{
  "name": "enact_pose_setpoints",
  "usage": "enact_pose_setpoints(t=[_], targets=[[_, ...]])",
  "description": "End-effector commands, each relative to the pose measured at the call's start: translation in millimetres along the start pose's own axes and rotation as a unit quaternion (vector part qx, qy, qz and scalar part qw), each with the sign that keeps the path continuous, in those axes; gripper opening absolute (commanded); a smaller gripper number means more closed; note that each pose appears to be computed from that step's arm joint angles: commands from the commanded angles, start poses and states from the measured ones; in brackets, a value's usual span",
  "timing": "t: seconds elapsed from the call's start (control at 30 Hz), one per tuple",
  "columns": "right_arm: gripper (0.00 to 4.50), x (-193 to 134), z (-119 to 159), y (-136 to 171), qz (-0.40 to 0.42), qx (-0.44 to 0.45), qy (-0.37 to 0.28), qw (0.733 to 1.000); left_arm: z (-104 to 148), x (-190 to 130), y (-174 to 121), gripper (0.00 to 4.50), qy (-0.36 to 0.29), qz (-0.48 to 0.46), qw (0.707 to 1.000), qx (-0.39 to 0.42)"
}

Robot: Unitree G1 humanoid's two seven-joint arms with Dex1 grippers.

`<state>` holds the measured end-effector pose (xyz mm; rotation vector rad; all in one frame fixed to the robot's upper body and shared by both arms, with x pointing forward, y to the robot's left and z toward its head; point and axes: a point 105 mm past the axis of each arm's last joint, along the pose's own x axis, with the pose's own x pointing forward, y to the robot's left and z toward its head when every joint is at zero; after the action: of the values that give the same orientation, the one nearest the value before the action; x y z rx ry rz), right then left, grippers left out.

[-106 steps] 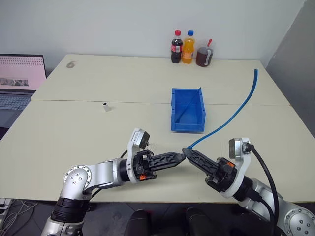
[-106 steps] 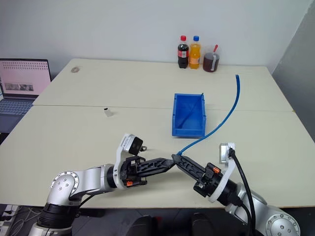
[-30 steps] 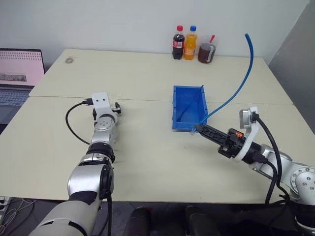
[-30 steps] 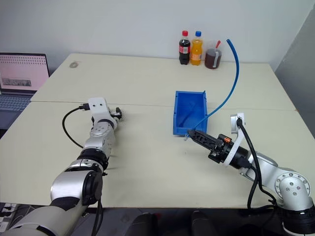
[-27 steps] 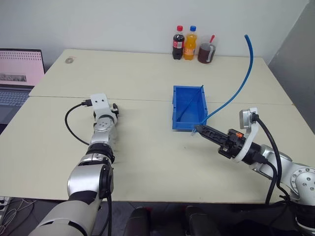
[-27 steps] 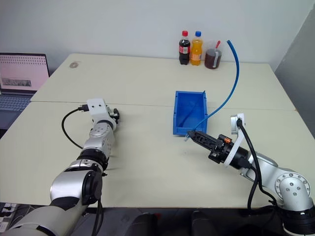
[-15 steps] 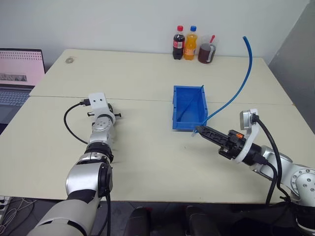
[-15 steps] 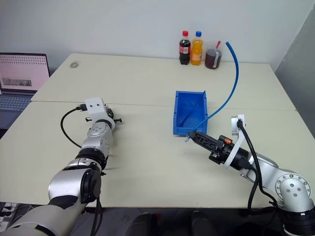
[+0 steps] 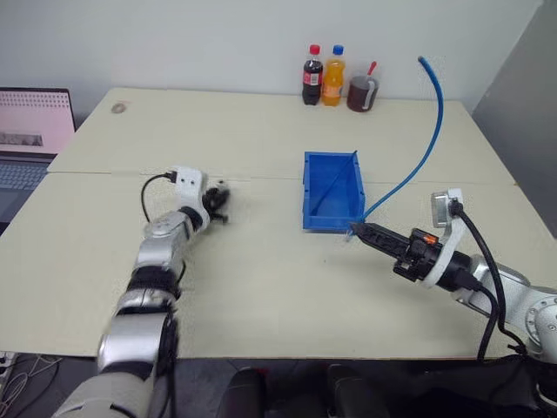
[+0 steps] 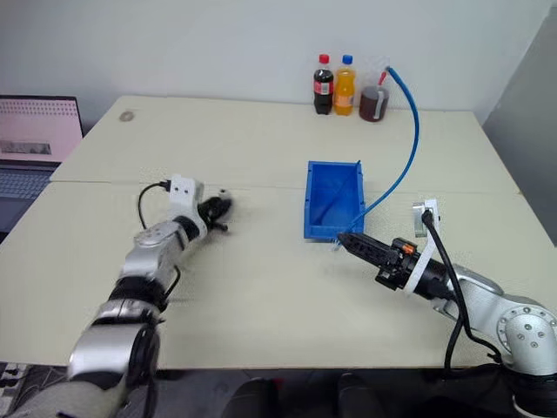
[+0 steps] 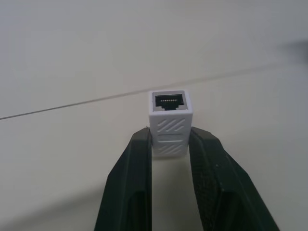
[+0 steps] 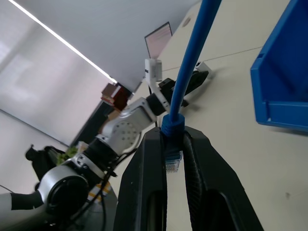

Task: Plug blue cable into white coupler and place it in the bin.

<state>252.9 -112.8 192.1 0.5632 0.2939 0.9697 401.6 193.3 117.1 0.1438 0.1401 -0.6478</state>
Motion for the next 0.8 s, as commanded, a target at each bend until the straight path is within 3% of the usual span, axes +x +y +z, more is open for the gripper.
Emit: enact_pose_setpoints(t=[0.03,0.17,0.3,0.5,0.8], targets=[[0.23,1,1,12,0.037,-0.055,0.034,0.997,15,-24,-83,0.77,0.024,-0.270,0.961,0.054],[0.23,5,-7,9,0.051,-0.099,0.082,0.990,-1,-37,-140,0.77,0.043,-0.410,0.908,0.081],[0.23,16,-19,5,0.051,-0.218,0.143,0.964,-19,-9,-170,0.77,0.020,-0.442,0.889,0.119],[0.23,27,-43,3,0.066,-0.254,0.152,0.953,-45,7,-181,0.77,0.022,-0.454,0.879,0.142],[0.23,36,-53,-11,0.038,-0.275,0.091,0.956,-47,16,-179,0.77,0.010,-0.448,0.881,0.148]])
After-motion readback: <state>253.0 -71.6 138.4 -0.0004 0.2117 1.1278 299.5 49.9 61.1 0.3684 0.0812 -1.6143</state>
